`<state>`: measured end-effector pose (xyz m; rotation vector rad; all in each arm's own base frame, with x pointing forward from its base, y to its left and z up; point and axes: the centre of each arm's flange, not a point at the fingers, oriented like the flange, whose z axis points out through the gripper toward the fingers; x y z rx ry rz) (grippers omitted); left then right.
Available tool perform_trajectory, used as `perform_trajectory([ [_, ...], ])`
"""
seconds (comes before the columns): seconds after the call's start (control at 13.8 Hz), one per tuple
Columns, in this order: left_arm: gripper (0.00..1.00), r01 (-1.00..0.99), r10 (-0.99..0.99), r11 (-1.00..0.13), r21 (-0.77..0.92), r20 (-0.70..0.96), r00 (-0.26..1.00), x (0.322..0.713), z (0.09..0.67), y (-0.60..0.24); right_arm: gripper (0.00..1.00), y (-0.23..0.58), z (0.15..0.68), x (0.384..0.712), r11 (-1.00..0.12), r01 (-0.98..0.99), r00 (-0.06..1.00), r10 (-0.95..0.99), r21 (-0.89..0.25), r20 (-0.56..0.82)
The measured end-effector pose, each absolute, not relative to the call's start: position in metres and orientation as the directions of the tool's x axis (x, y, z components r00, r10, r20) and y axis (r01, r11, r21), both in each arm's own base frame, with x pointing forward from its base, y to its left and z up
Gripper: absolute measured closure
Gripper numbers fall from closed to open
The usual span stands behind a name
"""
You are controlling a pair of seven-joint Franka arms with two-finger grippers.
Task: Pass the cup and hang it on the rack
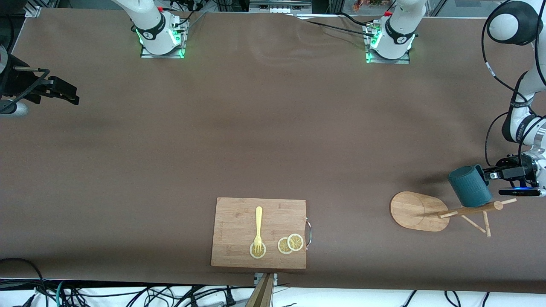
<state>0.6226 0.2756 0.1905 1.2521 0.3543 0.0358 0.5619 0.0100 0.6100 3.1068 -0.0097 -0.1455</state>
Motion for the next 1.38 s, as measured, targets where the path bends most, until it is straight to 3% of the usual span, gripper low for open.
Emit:
perform_trajectory([
  [0.15,0.79,0.158,0.212,0.337,0.928,-0.238,0.948,0.623,0.184,0.277,0.00,0.010,0.610,0.562,-0.999,-0.005,0.996,-0.008,0.032,-0.093],
  [0.22,0.74,0.153,0.210,0.338,0.929,-0.233,0.950,0.624,0.184,0.278,0.00,0.010,0.610,0.562,-0.999,-0.005,0.996,-0.008,0.032,-0.093],
  [0.58,0.23,0.103,0.200,0.297,0.949,-0.167,0.965,0.632,0.211,0.290,0.00,0.010,0.610,0.562,-0.999,-0.005,0.996,-0.008,0.031,-0.093],
  [0.73,0.01,0.098,0.163,0.215,0.972,-0.135,0.977,0.629,0.227,0.305,0.00,0.010,0.610,0.562,-0.999,-0.005,0.996,-0.008,0.031,-0.093],
  [1.38,0.00,0.137,-0.068,-0.384,0.913,-0.175,0.982,0.613,0.345,0.312,0.00,0.010,0.610,0.562,-1.000,-0.005,0.996,-0.008,0.031,-0.093],
])
